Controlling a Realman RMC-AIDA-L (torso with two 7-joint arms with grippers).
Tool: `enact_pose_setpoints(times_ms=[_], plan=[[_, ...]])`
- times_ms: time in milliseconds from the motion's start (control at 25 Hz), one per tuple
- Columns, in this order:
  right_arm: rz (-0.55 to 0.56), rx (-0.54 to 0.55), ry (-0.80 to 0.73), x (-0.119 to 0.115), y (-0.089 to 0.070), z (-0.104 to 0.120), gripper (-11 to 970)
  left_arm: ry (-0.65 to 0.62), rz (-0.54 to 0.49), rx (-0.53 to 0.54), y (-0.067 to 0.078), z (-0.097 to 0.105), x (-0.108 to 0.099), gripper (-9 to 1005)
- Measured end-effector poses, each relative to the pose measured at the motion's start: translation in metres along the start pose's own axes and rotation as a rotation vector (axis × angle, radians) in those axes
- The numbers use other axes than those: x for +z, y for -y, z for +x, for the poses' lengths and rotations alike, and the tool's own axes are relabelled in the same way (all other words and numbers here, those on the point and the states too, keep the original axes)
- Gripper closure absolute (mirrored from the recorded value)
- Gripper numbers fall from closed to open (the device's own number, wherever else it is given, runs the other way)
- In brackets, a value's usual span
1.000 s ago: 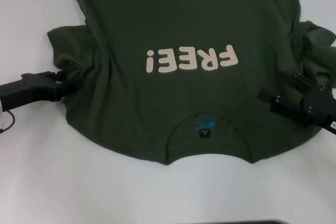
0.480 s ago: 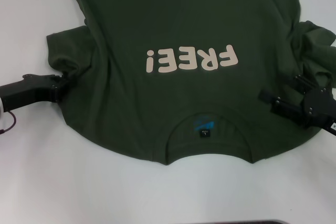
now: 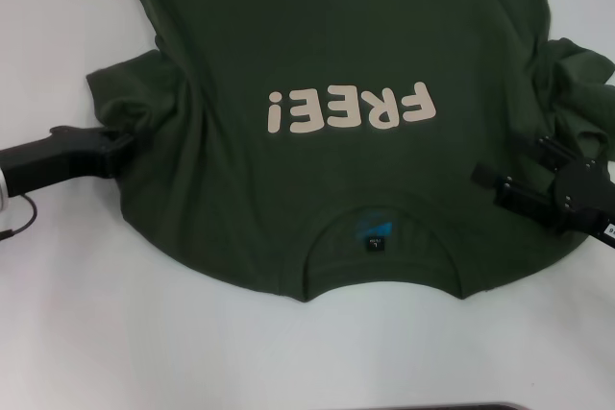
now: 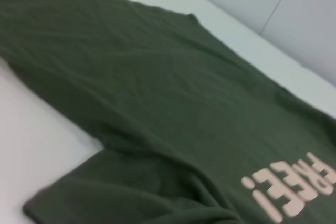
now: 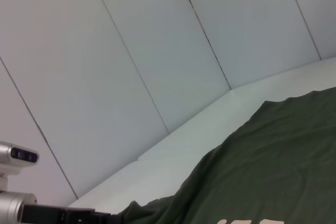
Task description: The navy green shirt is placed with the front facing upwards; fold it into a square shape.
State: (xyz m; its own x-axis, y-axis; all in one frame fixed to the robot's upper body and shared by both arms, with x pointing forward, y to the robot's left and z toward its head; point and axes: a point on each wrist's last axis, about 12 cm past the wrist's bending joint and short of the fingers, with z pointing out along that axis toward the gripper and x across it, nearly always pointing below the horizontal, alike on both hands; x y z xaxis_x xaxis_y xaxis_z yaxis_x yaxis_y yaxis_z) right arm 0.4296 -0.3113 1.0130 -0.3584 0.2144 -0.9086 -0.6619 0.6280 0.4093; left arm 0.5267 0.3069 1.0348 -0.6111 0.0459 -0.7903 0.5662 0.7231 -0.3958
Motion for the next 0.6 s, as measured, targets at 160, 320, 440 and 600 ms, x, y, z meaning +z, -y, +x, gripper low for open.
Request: enact_pose_setpoints(times_ms=[160,320,440,600], plan=[[-0.002,0.001,0.001,0.001,0.000,0.000,48,0.015,0.032,-0.016,0.005,-0.006,0.005,949],[-0.001,0.003,0.001,0.001,0.000,0.001,48,0.018,0.055,-0.020,0.012,-0.007,0.015,948],[0.000,0.005,0.001,0.000,-0.001,0.001,48,0.025,0.067,-0.030,0.016,-0.009,0.021,948],[-0.004,0.008,0.005,0.001,-0.002,0.002,47,0.034,0.085,-0.042,0.020,-0.013,0.026,949]])
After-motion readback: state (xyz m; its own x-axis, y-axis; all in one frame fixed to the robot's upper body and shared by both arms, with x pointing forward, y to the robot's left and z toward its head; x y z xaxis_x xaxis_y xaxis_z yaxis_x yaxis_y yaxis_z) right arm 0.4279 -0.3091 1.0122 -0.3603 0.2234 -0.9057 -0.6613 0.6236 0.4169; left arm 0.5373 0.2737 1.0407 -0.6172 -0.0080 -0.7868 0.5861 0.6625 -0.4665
